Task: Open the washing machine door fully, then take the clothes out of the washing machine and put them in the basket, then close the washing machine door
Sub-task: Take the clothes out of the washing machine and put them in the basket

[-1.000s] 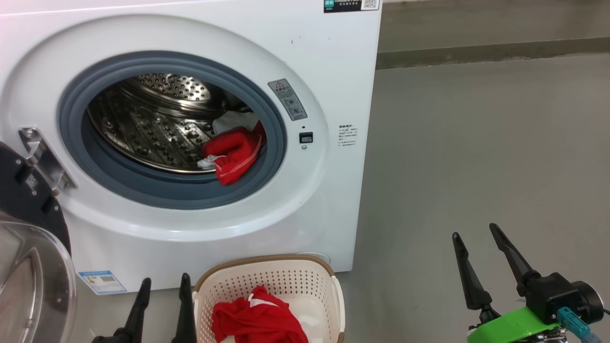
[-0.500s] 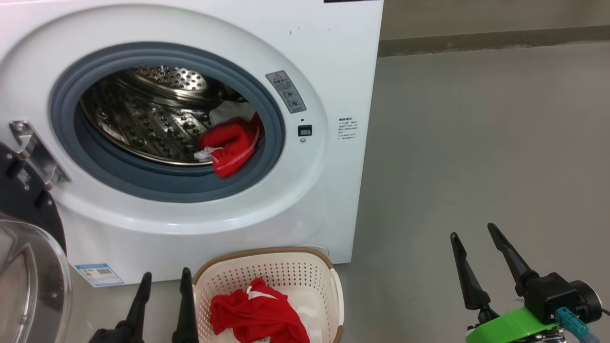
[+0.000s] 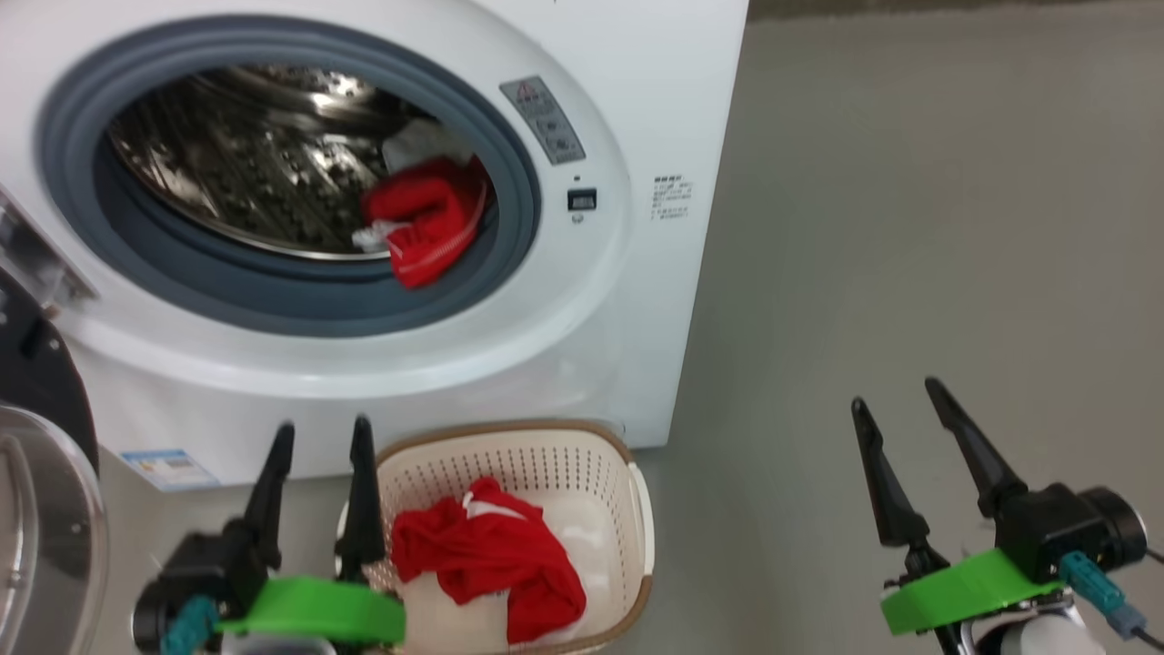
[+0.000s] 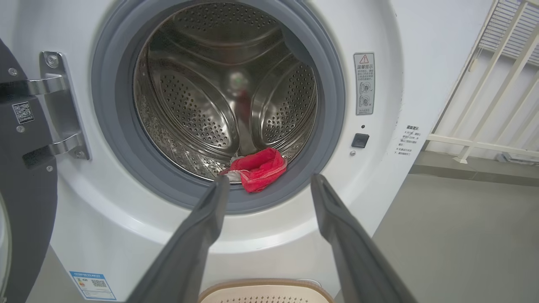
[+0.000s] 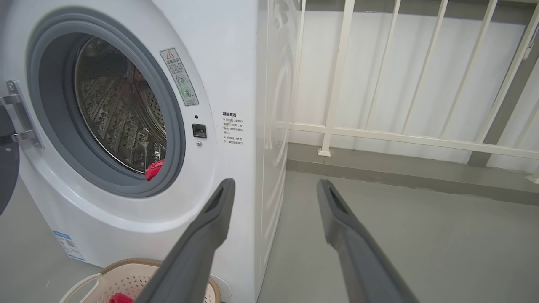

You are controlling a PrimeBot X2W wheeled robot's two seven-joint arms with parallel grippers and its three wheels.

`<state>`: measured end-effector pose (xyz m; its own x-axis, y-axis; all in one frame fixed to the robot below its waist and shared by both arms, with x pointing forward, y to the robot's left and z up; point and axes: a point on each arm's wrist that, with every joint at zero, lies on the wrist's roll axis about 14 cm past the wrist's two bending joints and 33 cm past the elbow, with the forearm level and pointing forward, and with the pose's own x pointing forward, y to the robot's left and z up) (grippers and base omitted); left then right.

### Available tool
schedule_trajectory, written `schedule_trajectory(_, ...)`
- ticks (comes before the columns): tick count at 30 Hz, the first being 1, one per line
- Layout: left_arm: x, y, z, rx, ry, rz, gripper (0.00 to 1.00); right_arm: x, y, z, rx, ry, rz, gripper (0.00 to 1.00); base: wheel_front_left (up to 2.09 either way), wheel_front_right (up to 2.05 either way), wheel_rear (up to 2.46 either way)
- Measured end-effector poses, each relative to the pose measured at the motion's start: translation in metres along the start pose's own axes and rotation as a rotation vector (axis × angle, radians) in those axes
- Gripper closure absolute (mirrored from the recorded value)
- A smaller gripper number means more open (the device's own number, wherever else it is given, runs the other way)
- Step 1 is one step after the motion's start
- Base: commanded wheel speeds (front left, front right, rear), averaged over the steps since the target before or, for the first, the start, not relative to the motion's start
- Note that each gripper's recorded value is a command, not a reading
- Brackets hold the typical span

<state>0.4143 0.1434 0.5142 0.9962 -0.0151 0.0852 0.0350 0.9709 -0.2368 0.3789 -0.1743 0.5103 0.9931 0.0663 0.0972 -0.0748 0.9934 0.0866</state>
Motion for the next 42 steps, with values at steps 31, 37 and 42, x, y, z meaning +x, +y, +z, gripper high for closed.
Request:
schedule_trajectory(31, 0.190, 0.009, -0.052, 0.064, 0.039, -0.025, 0.00, 0.081, 0.002, -0.084, -0.011, 0.139, 0.047, 0.00, 0.00, 0.00, 0.00)
schedule_trajectory(37, 0.218, 0.012, -0.066, 0.034, 0.073, -0.029, 0.00, 0.086, 0.001, -0.095, -0.015, 0.159, 0.052, 0.00, 0.00, 0.00, 0.00)
schedule_trajectory(42, 0.236, 0.011, -0.083, 0.033, 0.125, -0.044, 0.00, 0.084, -0.004, -0.103, -0.024, 0.182, 0.044, 0.00, 0.00, 0.00, 0.00)
